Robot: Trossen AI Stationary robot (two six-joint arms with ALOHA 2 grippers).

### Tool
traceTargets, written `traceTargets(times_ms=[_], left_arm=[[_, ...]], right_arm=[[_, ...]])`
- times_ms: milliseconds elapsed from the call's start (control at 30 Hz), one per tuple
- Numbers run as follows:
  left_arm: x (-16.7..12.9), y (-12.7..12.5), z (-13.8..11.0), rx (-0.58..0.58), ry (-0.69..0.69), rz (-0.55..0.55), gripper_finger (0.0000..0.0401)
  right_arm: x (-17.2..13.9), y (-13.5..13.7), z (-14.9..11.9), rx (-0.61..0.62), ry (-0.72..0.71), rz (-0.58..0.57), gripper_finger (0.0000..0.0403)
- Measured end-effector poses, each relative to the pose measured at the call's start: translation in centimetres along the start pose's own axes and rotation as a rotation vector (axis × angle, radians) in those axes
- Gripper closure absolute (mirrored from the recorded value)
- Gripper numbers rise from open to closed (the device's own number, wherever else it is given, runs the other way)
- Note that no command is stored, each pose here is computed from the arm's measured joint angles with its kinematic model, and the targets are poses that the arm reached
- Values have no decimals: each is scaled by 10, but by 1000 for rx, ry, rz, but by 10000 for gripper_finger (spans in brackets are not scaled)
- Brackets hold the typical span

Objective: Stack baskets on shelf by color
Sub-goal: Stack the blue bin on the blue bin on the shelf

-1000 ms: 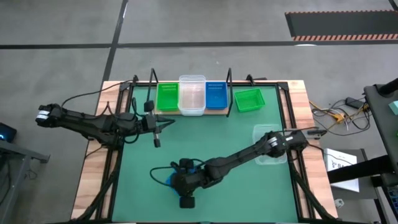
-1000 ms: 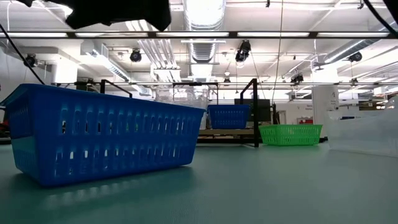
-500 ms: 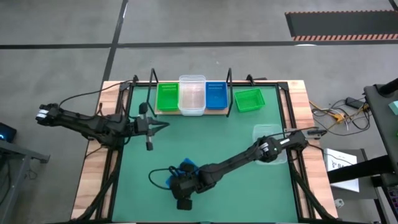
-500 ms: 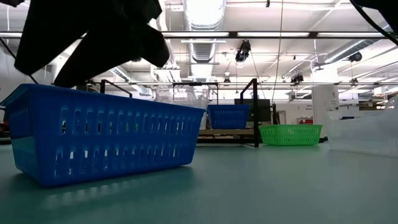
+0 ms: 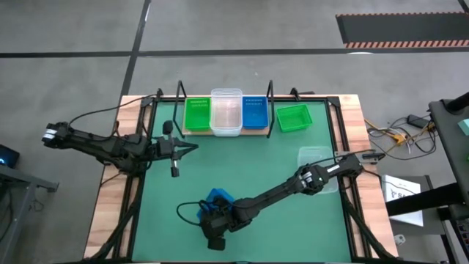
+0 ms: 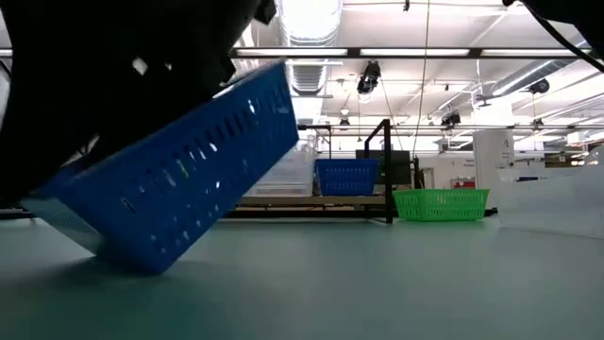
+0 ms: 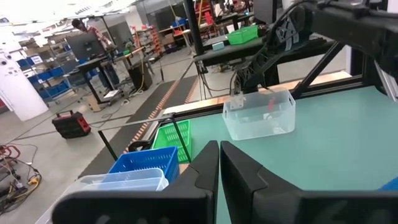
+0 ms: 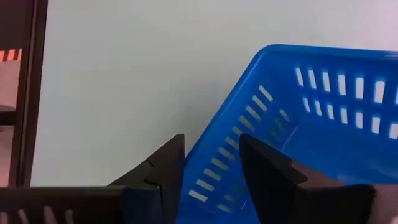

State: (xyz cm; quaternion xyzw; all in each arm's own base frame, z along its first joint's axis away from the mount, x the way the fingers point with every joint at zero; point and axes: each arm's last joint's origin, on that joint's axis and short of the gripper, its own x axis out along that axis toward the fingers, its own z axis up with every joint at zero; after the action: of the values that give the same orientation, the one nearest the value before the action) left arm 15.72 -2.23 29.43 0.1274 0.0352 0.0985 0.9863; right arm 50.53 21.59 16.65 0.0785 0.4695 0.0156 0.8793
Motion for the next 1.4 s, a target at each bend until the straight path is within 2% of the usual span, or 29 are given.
traceTargets(times_ms=[500, 600, 733, 800, 1033, 1267, 1400], left_arm=[[1, -1, -1, 1, 4, -1, 401], [2, -1, -1, 3, 6, -1, 401], [2, -1, -1, 3, 6, -1, 401], [2, -1, -1, 3, 6, -1, 401], [2, -1, -1, 2, 4, -1, 401], [3, -1, 1, -4, -10, 3, 401], [2, -1, 1, -2, -12, 4, 401]], right_arm=[[-1, -6, 2, -12, 7, -11, 264], [-1, -8, 2, -36, 18, -19, 298], [-4, -11, 4, -83, 24, -25, 376], [-10, -12, 5, -122, 34, -31, 386], [-48, -14, 13, -318, 72, -35, 394], [-112, -19, 18, -520, 144, -40, 394], [-150, -27, 24, -578, 128, -50, 394]])
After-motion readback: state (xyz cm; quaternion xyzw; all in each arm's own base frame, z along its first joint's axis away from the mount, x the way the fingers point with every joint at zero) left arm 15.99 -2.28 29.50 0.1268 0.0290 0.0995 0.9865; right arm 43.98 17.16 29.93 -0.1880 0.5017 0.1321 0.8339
